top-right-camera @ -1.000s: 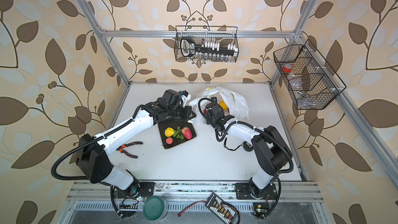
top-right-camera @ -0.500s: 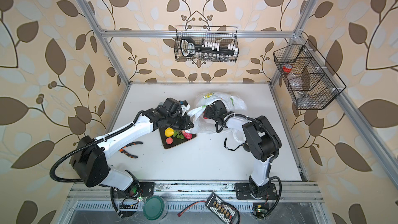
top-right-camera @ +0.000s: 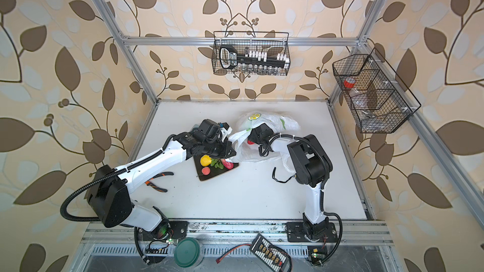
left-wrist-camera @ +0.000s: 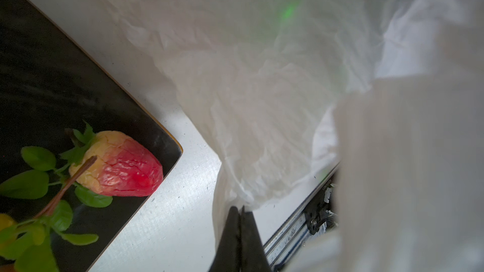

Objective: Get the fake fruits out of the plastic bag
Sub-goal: 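Close the right gripper on a pink-yellow apple inside the bag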

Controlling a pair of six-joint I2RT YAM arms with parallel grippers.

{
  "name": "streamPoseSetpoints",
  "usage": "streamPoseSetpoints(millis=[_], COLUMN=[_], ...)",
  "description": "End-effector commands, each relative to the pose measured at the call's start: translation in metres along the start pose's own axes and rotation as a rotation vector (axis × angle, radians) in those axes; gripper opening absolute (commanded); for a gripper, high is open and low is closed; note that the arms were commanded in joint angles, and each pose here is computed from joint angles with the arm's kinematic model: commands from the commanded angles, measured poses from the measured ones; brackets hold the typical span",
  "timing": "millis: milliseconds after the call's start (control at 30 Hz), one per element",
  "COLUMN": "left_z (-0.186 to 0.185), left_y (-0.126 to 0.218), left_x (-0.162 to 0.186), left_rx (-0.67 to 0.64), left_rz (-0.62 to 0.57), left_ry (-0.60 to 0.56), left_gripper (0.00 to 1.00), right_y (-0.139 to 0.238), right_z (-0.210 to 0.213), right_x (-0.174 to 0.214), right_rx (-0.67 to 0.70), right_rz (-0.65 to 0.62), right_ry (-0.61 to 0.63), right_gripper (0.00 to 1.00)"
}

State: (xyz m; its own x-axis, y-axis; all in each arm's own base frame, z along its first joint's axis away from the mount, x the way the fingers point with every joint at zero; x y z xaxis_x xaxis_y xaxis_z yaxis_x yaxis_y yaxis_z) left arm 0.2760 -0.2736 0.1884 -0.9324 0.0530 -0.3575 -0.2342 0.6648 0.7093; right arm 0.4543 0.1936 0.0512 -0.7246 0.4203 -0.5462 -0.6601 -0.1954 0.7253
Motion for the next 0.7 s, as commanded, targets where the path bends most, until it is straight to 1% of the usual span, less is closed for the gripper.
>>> streamPoseSetpoints(millis=[0, 167, 233, 333, 500, 667], left_z=[-0.015, -0.014, -0.013, -0.013, -0.014, -0.016], left_y=[0.011, 0.011, 0.011, 0.012, 0.013, 0.015], left_x=[-0.004, -0.005, -0.004, -0.006, -0.009, -0.013], left_rx=[0.032, 0.029, 0.025, 0.022, 0.022, 0.019], left_rz=[-0.02, -0.024, -0.025, -0.033, -0.048, -0.061], left_ry=[-0.039, -0.035, -0.032, -0.028, -0.029, -0.035], left_gripper=[0.0, 0.0, 0.0, 0.0, 0.0, 0.0], right_y=[-0.006, -0.003, 0.002, 0.011, 0.03, 0.054], right_z=[-0.004, -0.003, -0.002, -0.001, -0.004, -0.008], right_x=[0.0, -0.001, -0.002, -0.004, -0.003, 0.011], right_rx=[0.028, 0.018, 0.01, -0.004, -0.017, -0.051], right_rz=[0.01, 0.011, 0.007, -0.003, -0.014, 0.011], right_ry=[-0.028, -0.029, -0.022, 0.0, 0.081, 0.183], right_gripper=[0.66, 0.55, 0.53, 0.52, 0.52, 0.52])
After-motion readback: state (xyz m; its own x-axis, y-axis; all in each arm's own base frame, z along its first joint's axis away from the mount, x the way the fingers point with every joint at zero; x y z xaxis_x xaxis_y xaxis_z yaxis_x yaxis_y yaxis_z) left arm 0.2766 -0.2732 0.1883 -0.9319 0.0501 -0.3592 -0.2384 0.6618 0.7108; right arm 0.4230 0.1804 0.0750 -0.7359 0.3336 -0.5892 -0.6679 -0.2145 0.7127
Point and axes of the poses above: each gripper's point midway between its finger pads, its own y axis back along the fingers, its own z axis along the line the jaws close on, x = y × z, the point moved 2 cm from there along y, back along the fingers
